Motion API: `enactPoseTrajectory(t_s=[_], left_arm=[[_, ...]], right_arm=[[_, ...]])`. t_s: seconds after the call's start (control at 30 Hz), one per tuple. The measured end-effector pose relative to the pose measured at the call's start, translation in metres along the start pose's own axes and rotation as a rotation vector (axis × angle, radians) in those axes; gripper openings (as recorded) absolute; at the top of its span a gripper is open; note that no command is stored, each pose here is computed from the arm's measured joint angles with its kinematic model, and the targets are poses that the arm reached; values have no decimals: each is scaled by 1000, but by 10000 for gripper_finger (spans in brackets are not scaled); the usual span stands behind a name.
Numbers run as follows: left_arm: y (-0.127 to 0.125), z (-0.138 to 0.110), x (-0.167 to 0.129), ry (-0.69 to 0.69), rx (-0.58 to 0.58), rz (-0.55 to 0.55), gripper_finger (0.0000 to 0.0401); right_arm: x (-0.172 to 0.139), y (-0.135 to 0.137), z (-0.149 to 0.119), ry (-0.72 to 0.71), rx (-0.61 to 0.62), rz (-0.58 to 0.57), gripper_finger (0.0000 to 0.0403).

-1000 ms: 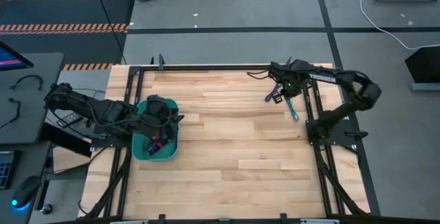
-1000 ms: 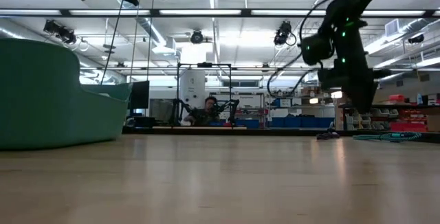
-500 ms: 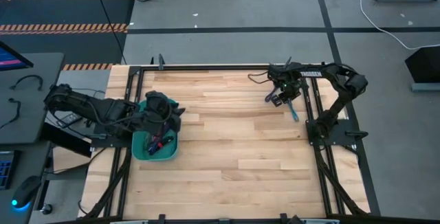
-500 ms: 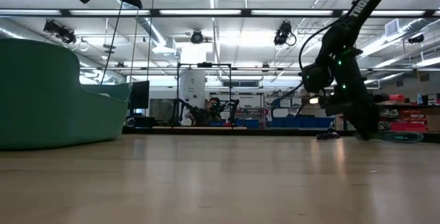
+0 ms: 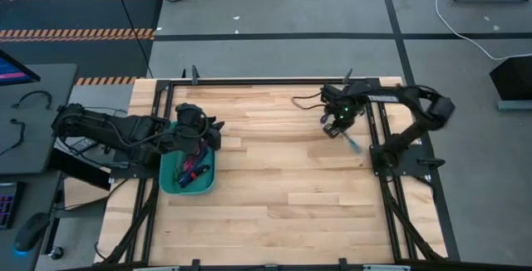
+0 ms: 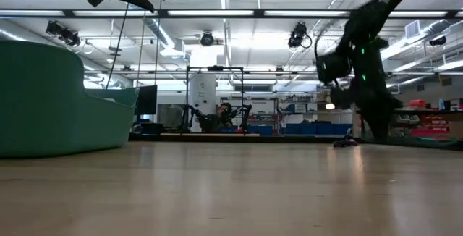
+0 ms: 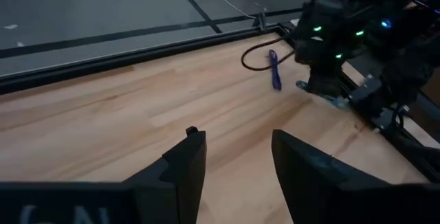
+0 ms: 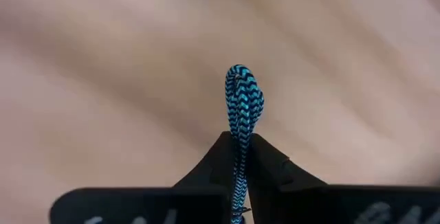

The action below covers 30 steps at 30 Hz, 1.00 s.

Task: Pick and place USB-C Cables
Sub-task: Put the blue charger cable into the blue bin

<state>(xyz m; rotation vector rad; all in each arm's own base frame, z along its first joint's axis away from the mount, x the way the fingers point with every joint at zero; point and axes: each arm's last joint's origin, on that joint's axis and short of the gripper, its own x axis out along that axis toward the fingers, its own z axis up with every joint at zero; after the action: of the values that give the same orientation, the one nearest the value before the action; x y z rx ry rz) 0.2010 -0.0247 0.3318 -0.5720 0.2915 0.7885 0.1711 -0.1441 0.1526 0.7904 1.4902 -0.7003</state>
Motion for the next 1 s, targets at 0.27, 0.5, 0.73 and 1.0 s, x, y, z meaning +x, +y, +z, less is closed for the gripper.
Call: enactPoseTrajectory(t_s=[0.27, 0.5, 0.73, 1.0], left_arm=[[-4, 1, 0, 9, 56, -45, 172], [-26, 3, 6, 5, 280, -242, 172], [-46, 3, 16, -66, 319, -342, 201], [-56, -4, 24, -9, 333, -455, 268]], right_arm=[[-75, 74, -5, -525, -136, 656, 15], [-147, 159, -27, -1364, -458, 1063, 15], [-172, 200, -35, -1583, -468, 1080, 17], [-183, 228, -22, -1542, -589, 922, 18]])
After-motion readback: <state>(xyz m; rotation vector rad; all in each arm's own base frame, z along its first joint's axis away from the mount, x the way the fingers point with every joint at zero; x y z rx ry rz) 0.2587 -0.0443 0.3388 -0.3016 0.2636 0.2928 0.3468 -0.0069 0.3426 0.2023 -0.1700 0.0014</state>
